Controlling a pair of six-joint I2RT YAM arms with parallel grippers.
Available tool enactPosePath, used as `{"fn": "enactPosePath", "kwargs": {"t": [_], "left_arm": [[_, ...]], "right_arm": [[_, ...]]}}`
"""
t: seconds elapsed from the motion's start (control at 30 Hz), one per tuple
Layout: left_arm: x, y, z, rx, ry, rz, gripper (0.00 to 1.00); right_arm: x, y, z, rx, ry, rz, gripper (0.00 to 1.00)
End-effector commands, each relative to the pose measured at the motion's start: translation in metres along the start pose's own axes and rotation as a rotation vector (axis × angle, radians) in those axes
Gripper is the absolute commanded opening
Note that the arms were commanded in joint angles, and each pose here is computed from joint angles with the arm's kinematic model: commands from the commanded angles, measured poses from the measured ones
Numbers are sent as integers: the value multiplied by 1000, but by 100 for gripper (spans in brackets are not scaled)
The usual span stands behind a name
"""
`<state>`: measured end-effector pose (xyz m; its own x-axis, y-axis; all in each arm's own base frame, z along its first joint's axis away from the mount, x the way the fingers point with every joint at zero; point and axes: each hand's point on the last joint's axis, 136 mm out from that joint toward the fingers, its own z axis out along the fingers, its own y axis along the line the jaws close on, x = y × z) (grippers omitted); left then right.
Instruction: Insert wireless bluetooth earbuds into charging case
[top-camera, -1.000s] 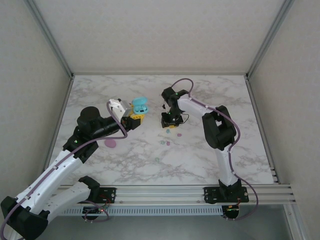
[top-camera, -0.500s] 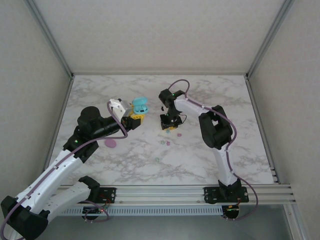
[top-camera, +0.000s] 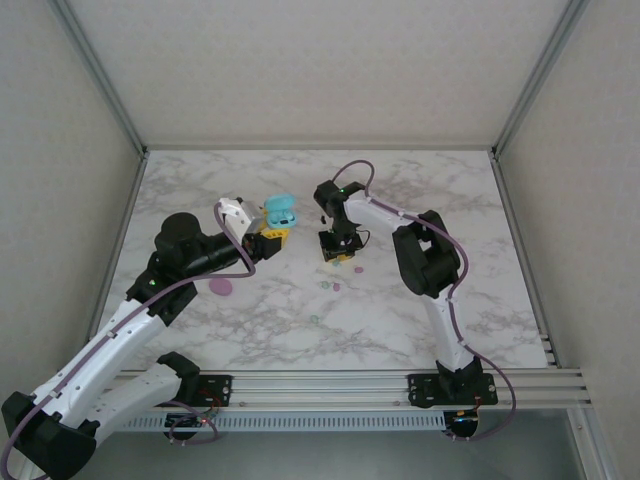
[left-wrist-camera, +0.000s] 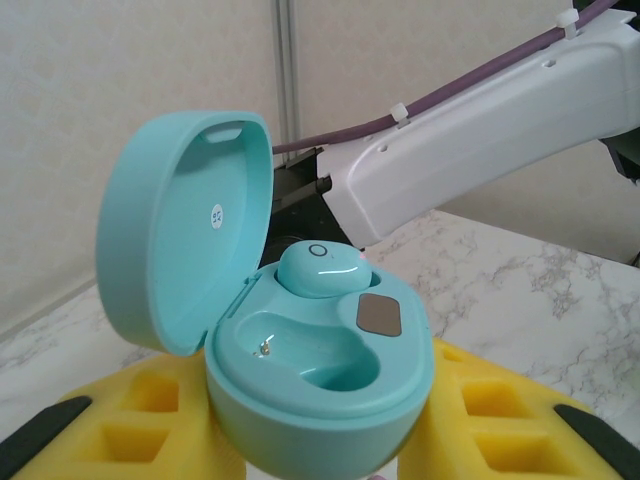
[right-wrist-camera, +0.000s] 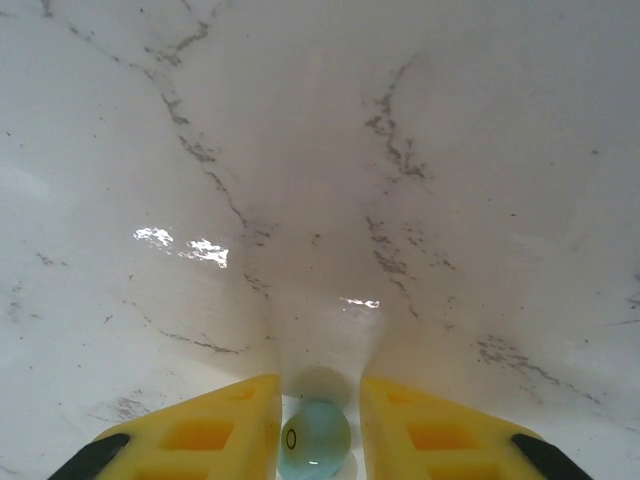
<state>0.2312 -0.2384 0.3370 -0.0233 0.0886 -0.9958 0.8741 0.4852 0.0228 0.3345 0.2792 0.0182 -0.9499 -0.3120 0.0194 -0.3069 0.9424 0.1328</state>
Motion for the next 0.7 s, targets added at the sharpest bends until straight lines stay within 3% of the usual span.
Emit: {"fn": "enactPosePath", "kwargs": {"t": [0.0, 0.67], "left_arm": [[-15, -5, -2, 21, -37, 27, 29], [-14, -5, -1, 21, -35, 26, 29]], "right_arm": [[11, -3, 6, 59, 48, -15, 29], [15, 0, 5, 108, 26, 21, 25]]}}
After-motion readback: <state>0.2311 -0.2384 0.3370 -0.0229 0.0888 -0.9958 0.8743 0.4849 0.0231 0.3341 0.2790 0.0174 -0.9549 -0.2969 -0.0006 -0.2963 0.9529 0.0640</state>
